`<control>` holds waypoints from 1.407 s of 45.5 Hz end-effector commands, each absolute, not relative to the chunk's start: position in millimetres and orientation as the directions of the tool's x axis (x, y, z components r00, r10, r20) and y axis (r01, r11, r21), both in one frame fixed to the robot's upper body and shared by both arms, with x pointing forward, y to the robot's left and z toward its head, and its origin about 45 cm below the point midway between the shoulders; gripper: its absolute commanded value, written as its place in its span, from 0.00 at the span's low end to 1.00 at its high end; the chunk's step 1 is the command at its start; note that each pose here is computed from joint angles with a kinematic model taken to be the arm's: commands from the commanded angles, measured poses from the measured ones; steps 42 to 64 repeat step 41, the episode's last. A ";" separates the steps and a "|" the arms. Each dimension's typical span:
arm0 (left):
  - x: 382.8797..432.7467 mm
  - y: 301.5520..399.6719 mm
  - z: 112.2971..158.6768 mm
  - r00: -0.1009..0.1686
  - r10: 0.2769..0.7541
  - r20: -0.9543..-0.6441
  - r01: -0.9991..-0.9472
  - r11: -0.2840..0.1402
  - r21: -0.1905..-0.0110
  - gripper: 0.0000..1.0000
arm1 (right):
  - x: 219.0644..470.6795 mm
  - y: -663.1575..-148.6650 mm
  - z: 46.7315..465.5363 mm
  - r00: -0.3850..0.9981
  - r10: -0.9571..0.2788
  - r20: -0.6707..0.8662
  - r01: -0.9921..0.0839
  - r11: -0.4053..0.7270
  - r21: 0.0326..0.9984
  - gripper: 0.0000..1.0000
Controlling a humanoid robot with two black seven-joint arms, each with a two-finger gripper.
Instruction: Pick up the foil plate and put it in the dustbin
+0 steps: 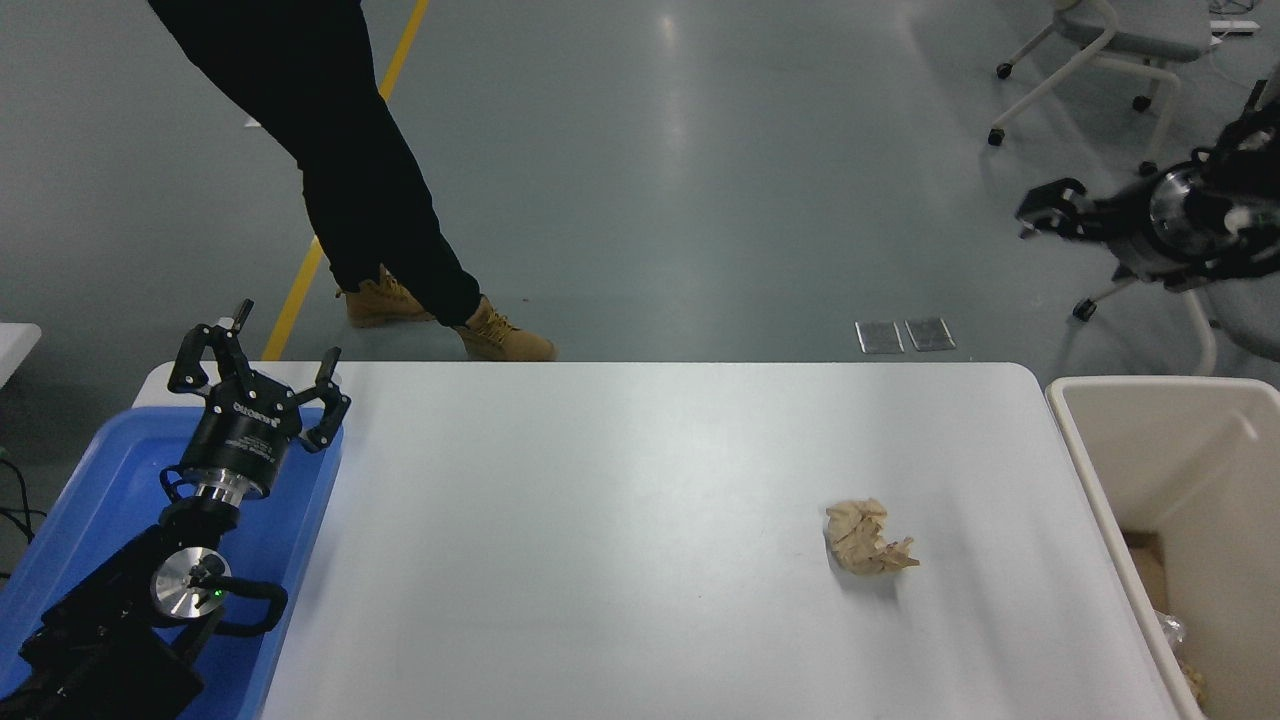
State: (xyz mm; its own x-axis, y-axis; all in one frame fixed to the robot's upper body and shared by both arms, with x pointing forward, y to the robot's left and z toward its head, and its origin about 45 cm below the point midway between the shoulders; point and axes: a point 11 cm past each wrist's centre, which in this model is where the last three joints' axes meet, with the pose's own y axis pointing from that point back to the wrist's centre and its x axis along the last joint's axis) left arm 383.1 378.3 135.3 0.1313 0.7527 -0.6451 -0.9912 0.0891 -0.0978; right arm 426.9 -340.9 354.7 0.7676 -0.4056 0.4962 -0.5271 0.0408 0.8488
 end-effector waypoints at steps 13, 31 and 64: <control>383.0 378.8 135.0 0.129 0.753 -0.645 -0.992 0.087 -0.096 0.98 | 342.4 -252.5 436.4 0.951 -0.203 0.234 -0.276 -0.214 0.937 1.00; 383.0 379.5 135.3 0.128 0.754 -0.644 -0.992 0.086 -0.096 0.98 | 335.4 -242.2 448.3 0.958 -0.168 0.235 -0.269 -0.230 0.935 1.00; 383.0 378.8 135.0 0.129 0.753 -0.645 -0.992 0.087 -0.096 0.98 | 335.3 -243.4 445.4 0.959 -0.170 0.227 -0.262 -0.224 0.939 1.00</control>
